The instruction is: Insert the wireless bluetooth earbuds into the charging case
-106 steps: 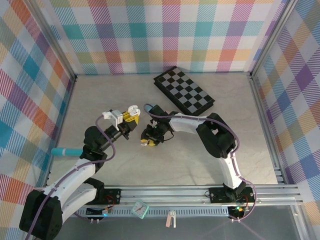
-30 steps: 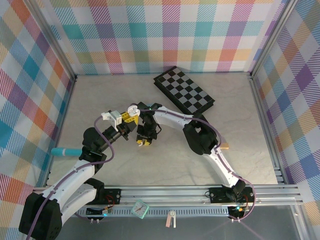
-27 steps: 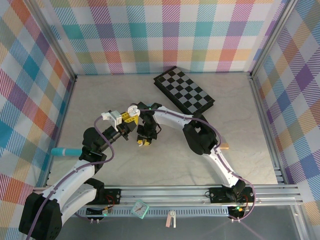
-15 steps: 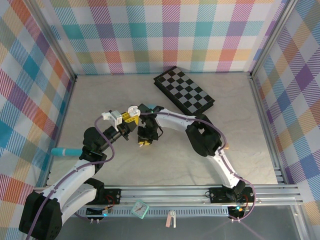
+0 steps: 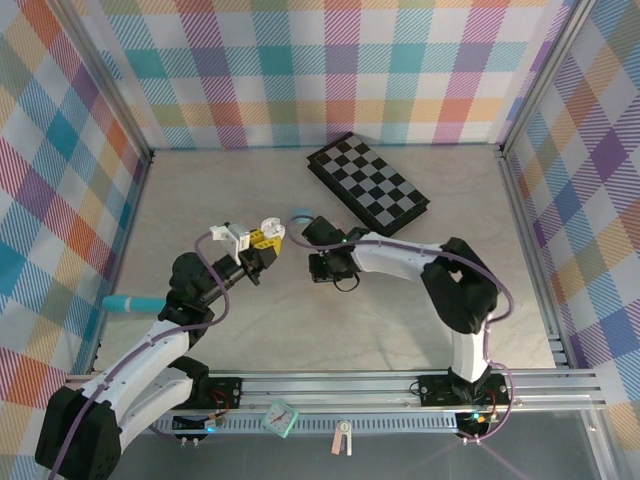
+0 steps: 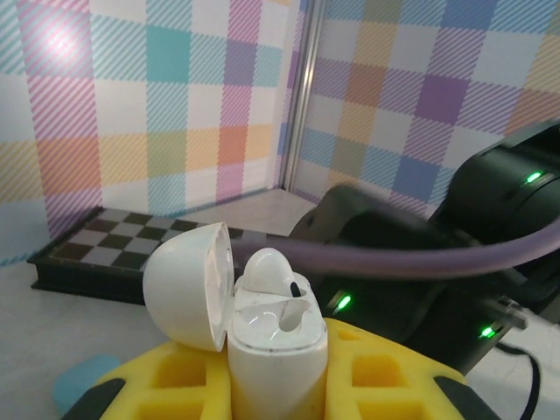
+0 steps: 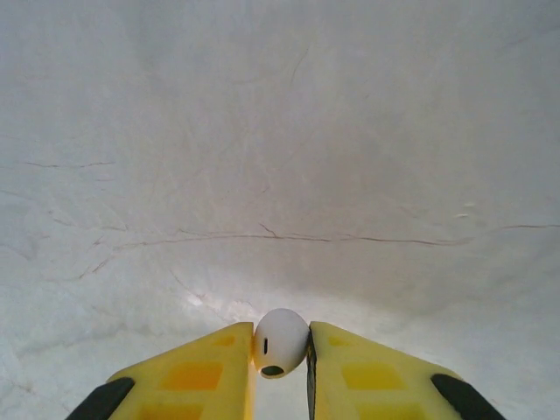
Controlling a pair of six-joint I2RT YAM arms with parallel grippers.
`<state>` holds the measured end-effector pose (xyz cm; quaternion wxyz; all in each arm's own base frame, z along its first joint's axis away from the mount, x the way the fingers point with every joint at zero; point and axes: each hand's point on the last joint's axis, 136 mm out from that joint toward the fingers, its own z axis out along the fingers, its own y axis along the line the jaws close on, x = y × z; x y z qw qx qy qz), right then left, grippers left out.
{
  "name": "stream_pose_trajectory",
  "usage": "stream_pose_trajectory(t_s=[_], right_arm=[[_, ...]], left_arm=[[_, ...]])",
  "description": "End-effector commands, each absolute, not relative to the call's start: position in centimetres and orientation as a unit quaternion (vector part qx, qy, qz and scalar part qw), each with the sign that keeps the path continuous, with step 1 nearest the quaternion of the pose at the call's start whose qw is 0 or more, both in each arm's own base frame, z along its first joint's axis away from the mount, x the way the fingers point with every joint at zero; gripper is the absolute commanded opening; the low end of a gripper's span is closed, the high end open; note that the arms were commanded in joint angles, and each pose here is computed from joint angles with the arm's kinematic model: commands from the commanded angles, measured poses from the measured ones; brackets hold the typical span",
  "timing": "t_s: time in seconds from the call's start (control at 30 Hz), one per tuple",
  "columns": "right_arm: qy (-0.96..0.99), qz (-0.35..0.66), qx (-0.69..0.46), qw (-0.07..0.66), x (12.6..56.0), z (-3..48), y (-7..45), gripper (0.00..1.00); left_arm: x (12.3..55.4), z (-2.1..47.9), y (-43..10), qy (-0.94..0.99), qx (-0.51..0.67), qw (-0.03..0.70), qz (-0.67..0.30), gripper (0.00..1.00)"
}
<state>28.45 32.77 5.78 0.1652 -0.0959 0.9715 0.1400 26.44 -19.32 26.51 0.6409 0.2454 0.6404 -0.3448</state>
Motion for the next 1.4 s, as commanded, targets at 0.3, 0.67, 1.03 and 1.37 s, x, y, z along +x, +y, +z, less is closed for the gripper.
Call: stream_pose_trajectory(t_s=[0.3, 0.67, 1.03, 1.37], right_arm=[[0.897, 0.178, -0.175, 0.364, 30.4, 18.5, 31.8, 0.22], [0.841, 0.21, -0.243, 0.436, 29.1, 26.0, 33.2, 0.23], [0.819, 0.221, -0.276, 0.452, 28.4, 27.5, 35.0, 0.23], [0.818, 0.267, -0.274, 0.43, 26.9, 27.1, 35.5, 0.22]], left_arm=[[27.6, 24.8, -22.3, 0.661, 0.266, 0.607, -0.352, 0.0], [27.4, 23.5, -25.2, 0.664, 0.299, 0.569, -0.381, 0.0], [27.1, 23.7, -26.4, 0.656, 0.316, 0.565, -0.388, 0.0], [27.5, 24.6, -26.5, 0.648, 0.313, 0.576, -0.388, 0.0]])
